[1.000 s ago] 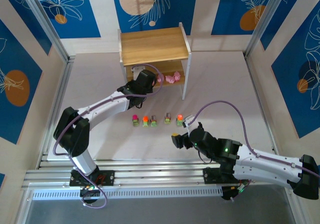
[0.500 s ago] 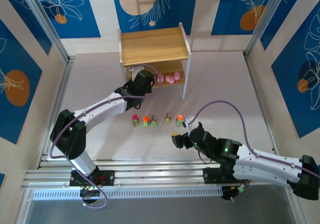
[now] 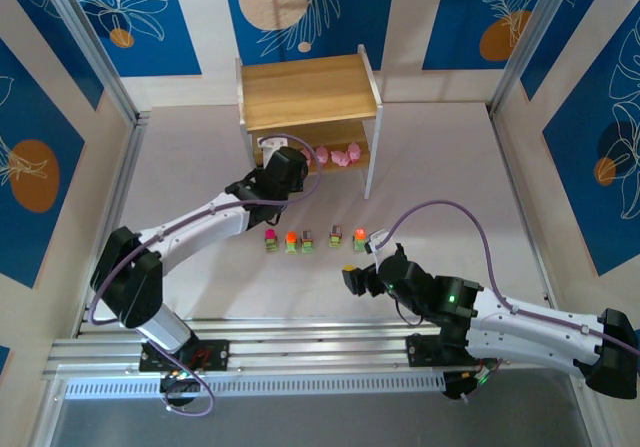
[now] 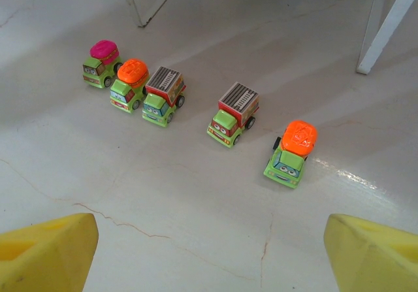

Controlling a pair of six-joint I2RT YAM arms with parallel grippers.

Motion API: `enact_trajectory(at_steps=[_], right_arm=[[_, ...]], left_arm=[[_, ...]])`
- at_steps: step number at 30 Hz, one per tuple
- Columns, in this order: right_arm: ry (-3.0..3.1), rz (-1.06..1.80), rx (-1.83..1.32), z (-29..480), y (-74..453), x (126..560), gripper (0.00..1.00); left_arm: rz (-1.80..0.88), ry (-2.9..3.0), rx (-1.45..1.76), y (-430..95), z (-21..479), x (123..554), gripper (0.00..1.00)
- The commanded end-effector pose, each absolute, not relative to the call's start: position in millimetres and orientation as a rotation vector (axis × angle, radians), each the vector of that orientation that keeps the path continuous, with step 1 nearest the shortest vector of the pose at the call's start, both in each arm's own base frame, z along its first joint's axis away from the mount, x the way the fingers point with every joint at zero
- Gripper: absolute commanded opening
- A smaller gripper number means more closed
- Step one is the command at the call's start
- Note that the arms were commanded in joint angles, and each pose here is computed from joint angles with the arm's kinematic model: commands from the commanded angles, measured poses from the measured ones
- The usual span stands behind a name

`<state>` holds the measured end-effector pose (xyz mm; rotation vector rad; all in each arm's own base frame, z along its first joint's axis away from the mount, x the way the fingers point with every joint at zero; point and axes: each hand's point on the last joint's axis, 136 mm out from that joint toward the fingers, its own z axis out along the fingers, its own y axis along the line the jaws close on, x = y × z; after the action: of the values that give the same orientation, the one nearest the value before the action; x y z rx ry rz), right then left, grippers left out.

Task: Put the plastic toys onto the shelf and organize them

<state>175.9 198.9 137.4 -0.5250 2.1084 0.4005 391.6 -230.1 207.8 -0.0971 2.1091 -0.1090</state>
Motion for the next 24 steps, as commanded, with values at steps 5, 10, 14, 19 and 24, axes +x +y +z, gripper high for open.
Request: enact_trajectory(at_steps=[5, 10, 14, 19, 24], right_arm=[[2.095, 0.403, -0.527, 138, 200, 177, 0.90], [2.093, 0.394, -0.517, 138, 198, 179, 0.90], [2.090, 0.389, -0.514, 138, 198, 179, 0.90], [2.088, 0.389, -0.513, 137, 198, 180, 0.90], [2.084, 0.391, -0.513, 137, 198, 180, 0.91]], left_arm=[[-0.103, 2.066, -0.036, -233, 221, 374, 0.53], [-0.131, 2.044, 0.075, -244, 221, 357, 0.57], [-0.149, 2.023, 0.161, -249, 220, 340, 0.59], [-0.170, 2.018, 0.234, -248, 212, 322, 0.60], [-0.192, 1.999, 0.332, -248, 204, 305, 0.63]])
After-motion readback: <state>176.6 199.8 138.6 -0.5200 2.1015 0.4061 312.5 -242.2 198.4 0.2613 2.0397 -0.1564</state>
